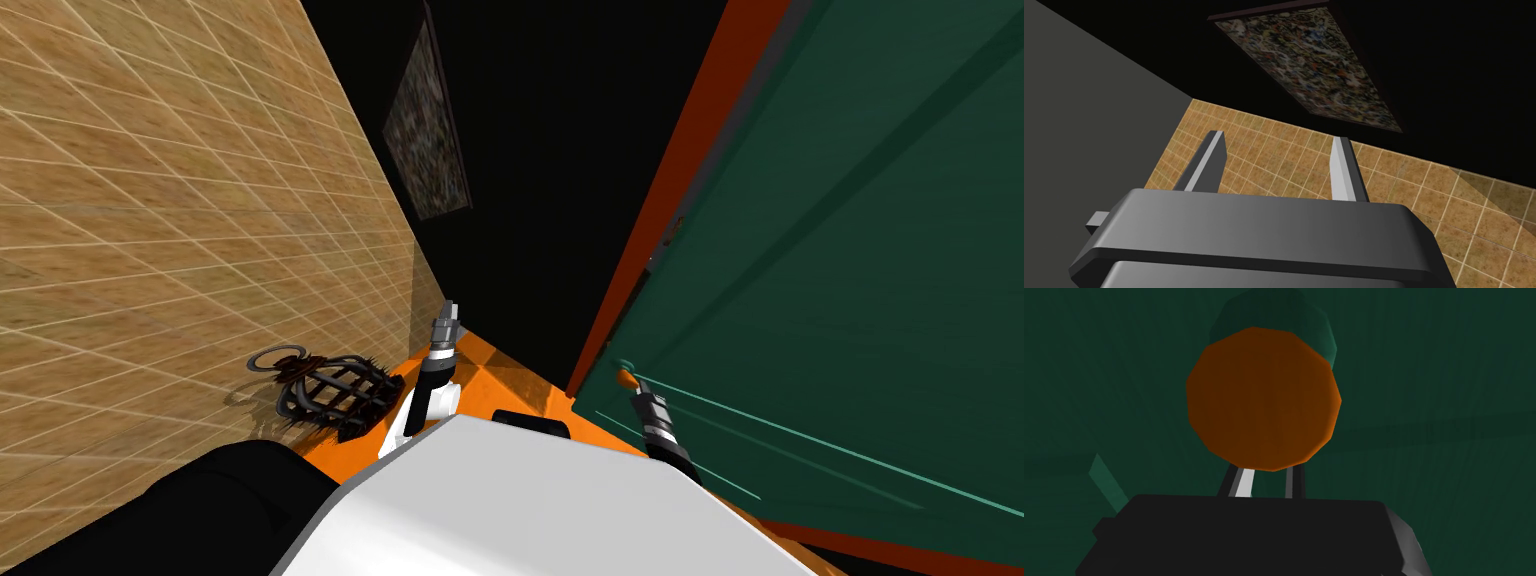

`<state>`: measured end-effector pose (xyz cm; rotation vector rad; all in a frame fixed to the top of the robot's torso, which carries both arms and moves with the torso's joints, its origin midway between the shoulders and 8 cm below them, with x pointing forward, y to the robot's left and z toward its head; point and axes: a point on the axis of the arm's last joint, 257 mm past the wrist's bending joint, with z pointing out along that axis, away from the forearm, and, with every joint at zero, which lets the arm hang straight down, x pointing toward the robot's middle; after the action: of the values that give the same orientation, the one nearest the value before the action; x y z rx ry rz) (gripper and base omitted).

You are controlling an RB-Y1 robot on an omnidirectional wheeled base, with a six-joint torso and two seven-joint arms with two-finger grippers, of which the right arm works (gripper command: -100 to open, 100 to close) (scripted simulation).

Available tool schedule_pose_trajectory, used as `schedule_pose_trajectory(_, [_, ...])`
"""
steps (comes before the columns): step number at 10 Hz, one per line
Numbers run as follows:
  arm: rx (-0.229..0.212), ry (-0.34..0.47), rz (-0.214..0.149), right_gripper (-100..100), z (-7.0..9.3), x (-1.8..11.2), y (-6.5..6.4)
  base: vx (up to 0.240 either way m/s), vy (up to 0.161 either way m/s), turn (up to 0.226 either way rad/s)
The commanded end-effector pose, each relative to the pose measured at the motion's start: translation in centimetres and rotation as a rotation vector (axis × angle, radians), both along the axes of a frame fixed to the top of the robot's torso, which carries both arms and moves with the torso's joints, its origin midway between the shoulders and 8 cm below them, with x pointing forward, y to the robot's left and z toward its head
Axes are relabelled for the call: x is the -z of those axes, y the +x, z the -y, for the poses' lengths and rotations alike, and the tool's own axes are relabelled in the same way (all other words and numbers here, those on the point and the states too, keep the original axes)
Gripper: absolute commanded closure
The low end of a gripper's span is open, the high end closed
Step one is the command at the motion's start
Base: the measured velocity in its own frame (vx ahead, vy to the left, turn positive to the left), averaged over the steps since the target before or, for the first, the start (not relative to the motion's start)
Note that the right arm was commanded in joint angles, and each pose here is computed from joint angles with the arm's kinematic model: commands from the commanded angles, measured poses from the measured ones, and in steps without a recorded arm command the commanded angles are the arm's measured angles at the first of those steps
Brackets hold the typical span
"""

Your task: Pull the door open

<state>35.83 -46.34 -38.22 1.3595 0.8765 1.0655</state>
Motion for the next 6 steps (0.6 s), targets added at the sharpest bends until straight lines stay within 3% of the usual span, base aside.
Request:
schedule_pose_trajectory(1, [-0.01, 0.064, 0.047, 100, -0.7, -0.86, 0.99, -0.046, -0.016, 0.098])
schedule_pose_trajectory(6, [0.01, 0.222, 0.099, 100, -0.14, -0.76, 1.28, -0.072, -0.015, 0.088])
